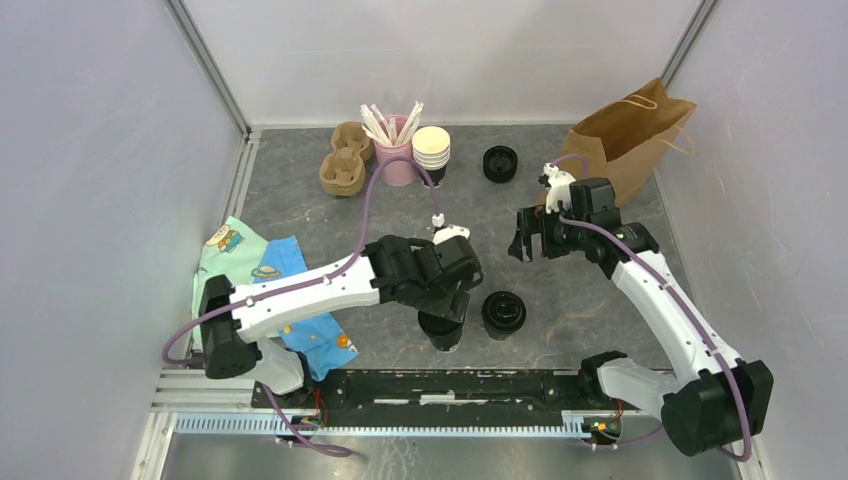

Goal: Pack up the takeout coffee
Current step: Adjust the coffee cup at the center of the board.

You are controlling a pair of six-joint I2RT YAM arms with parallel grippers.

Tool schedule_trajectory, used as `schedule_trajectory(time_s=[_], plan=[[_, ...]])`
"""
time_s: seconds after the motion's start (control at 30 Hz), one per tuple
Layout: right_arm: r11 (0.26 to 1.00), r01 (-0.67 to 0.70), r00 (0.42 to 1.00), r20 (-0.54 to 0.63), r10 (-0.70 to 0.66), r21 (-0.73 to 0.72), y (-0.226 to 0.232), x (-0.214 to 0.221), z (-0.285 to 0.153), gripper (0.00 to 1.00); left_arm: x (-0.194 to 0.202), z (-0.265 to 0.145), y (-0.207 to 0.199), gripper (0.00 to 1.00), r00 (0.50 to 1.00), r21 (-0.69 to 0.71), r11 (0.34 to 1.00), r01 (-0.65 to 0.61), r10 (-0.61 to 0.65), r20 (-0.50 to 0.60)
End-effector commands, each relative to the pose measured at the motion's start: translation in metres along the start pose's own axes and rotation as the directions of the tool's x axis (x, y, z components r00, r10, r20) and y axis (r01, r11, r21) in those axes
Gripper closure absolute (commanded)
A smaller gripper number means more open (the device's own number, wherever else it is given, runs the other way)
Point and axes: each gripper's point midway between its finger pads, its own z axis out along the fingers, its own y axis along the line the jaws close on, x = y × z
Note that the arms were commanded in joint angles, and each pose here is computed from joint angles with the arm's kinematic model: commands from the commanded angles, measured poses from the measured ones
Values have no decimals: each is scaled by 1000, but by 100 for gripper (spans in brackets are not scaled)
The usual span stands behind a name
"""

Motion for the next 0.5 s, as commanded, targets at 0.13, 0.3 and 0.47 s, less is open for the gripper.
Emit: schedule_trajectory(time_s=[0.13, 0.3, 0.47], plan=[[997, 52, 997, 52, -55, 56, -6, -10, -19, 2, -18, 17, -4, 45, 994, -111, 992, -58, 67, 81], [997, 52, 997, 52, -55, 52, -5, -7, -22, 2, -14, 30, -7, 35, 994, -116, 990, -79, 87, 65], [996, 70, 995, 72, -73, 47, -1, -14, -30, 2, -10, 34, -9, 19, 994, -95, 992, -83, 89, 61]])
